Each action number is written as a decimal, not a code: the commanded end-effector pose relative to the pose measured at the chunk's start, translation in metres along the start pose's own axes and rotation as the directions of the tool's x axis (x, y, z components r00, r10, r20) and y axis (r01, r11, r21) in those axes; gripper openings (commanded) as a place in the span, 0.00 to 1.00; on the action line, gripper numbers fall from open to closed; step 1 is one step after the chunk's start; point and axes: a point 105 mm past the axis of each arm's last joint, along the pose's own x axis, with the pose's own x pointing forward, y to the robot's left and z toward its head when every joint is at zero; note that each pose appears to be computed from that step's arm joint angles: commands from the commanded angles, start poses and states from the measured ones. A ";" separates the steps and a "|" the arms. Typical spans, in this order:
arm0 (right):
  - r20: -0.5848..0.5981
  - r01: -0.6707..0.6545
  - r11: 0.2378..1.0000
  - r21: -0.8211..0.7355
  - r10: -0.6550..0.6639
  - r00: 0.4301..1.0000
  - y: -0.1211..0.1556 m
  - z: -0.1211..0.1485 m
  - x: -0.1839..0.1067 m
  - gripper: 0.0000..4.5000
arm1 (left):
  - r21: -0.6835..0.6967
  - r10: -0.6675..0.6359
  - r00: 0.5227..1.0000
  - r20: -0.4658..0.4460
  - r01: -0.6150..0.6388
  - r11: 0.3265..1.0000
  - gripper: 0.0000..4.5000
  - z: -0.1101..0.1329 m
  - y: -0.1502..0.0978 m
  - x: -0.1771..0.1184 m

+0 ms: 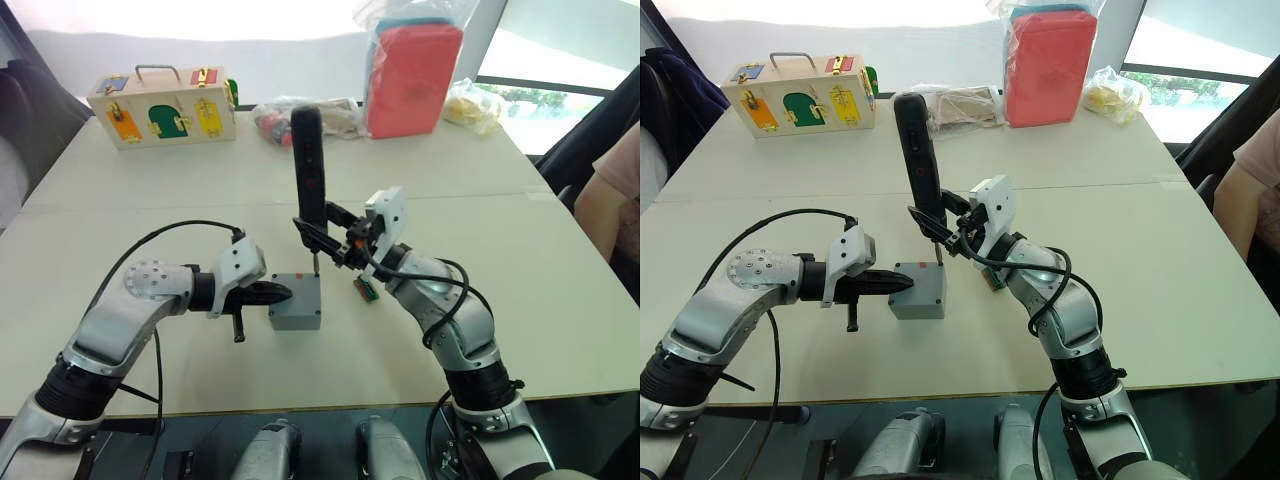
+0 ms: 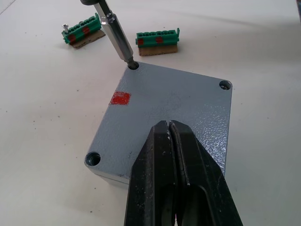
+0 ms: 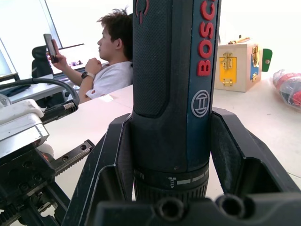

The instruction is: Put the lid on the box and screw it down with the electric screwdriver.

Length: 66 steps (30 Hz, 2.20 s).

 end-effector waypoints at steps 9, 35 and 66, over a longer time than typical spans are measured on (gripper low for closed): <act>-0.087 0.062 0.998 0.023 -0.060 0.994 0.003 -0.024 -0.019 0.40 | -0.031 -0.025 0.998 -0.065 0.023 0.999 0.00 -0.022 -0.008 0.000; -0.191 0.030 0.998 0.049 -0.020 0.981 0.009 -0.051 -0.020 0.40 | -0.030 -0.029 0.998 -0.064 0.027 0.999 0.00 -0.036 -0.008 0.005; -0.241 0.085 0.991 0.105 -0.057 0.969 0.007 -0.074 -0.028 0.40 | -0.029 -0.033 0.998 -0.057 0.032 0.999 0.00 -0.021 -0.010 0.007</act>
